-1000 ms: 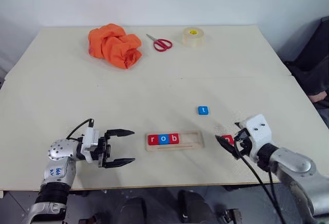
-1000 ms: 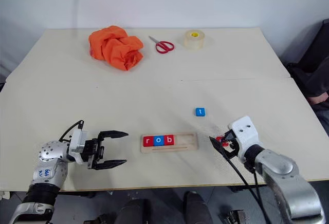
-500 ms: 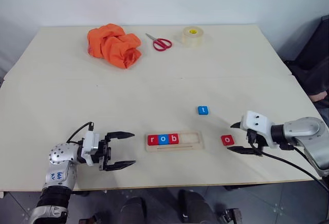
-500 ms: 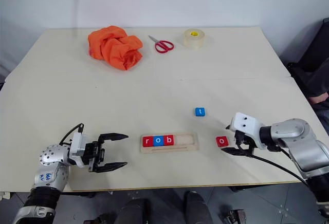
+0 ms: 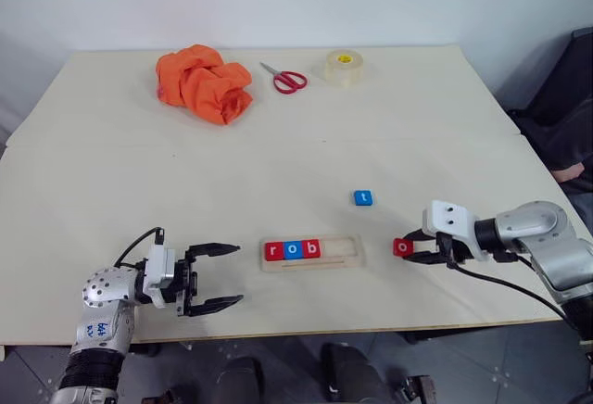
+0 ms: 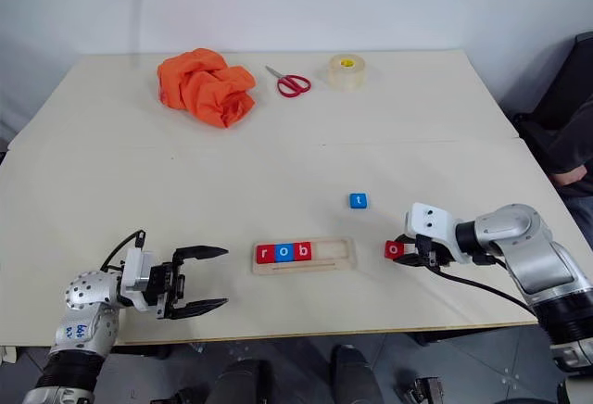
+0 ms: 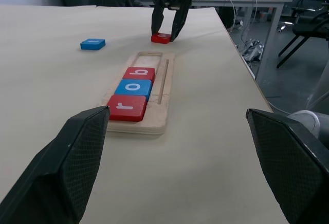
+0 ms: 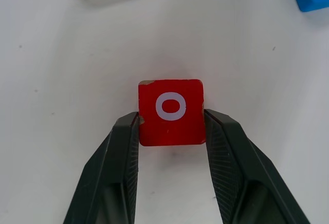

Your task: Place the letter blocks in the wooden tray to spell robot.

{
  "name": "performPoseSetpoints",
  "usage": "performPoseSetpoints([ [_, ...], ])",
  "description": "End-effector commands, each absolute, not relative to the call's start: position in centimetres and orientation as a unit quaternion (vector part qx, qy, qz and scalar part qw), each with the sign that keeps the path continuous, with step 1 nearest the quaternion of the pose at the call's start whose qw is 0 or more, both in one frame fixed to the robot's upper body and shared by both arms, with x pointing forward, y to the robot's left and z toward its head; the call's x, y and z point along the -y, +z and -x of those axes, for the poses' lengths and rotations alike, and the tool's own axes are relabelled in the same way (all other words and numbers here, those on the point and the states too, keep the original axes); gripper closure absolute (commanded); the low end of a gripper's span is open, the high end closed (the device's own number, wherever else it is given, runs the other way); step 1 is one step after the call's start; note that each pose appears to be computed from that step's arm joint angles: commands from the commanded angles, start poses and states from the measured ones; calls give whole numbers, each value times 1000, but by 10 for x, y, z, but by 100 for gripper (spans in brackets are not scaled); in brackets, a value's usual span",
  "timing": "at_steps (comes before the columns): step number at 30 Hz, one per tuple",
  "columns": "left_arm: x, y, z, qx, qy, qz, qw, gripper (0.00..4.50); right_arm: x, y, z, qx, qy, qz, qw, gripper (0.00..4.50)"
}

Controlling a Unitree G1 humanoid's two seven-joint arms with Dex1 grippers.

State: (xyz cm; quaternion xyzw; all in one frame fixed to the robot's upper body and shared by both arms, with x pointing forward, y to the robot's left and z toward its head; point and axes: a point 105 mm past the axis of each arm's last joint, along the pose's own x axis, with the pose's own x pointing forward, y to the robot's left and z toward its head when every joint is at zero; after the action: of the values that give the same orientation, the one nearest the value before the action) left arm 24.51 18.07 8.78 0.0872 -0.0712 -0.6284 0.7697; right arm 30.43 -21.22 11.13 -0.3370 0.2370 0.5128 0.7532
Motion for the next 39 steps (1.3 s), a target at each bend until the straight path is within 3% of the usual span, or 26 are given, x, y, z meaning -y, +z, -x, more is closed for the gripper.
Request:
performPoseSetpoints([
  [1,-184,97,-246,87,-624,-101,770,0,213,125,-314,-213,486,346,774,305],
  [7,-185,98,-250,87,-623,-104,771,0,196,167,-314,-161,474,335,798,305],
  [12,-184,98,-253,88,-623,-104,770,0,170,177,-311,-161,487,328,793,305],
  [17,-186,97,-251,91,-628,-104,766,0,121,172,-306,-175,534,341,754,305],
  [23,-198,99,-250,85,-632,-111,763,0,93,169,-301,-187,573,370,707,305],
  [39,-215,99,-246,75,-614,-128,776,0,83,146,-303,-219,595,407,658,305],
])
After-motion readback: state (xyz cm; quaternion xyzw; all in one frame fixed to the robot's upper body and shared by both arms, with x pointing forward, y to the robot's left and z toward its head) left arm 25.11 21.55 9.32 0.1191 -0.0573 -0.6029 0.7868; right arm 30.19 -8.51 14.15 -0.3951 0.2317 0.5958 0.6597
